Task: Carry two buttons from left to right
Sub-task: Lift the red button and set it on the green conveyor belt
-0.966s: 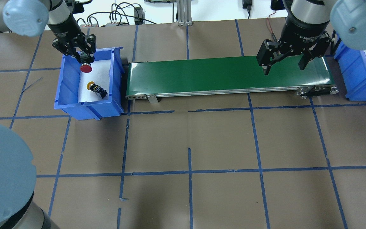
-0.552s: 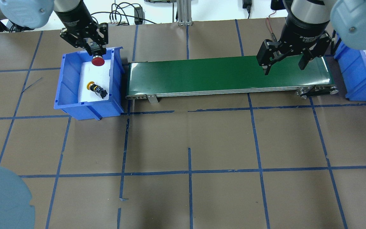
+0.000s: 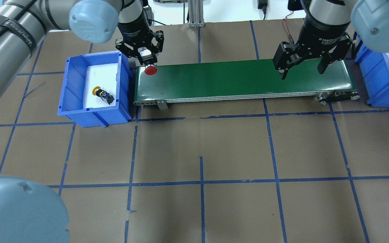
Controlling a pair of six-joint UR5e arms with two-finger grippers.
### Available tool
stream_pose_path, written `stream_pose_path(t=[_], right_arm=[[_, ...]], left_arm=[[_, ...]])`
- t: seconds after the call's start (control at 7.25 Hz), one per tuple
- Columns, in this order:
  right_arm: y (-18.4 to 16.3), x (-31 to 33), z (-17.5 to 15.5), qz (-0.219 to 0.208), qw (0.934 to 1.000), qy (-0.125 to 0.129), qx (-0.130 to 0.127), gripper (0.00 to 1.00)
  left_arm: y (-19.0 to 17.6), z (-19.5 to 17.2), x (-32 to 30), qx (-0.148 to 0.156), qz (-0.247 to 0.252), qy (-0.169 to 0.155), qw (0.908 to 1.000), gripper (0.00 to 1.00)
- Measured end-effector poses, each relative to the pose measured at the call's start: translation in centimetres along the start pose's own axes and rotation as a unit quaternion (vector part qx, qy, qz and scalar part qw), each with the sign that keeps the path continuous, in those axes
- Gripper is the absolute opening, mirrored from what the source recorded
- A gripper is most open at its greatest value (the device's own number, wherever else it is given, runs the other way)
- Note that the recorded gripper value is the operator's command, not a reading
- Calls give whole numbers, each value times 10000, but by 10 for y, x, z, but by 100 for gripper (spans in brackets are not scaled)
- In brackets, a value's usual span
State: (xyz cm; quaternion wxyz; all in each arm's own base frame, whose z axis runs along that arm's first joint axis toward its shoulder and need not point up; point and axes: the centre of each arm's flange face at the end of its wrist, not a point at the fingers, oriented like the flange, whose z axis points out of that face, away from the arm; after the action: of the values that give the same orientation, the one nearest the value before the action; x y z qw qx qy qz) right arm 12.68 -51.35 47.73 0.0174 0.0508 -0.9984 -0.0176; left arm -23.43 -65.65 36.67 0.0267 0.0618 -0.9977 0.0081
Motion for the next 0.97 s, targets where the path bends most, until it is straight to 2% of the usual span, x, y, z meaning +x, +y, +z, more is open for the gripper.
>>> stream_pose_path(t=[0.41,0.69,0.83,0.97], right_arm=[[0,0,0,3,10000,-8,1,100],[0,0,0,6,10000,-15,-5,100],[0,0,1,7,10000,-16,-9,100],[0,0,1,7,10000,-15,-12,100]], left_arm=[[-10,63,40,100,-1,42,9999,26],[-12,84,49,39,-25,39,10000,76],[-13,90,49,8,-33,44,10000,95],[-15,92,47,-1,-38,47,10000,100]])
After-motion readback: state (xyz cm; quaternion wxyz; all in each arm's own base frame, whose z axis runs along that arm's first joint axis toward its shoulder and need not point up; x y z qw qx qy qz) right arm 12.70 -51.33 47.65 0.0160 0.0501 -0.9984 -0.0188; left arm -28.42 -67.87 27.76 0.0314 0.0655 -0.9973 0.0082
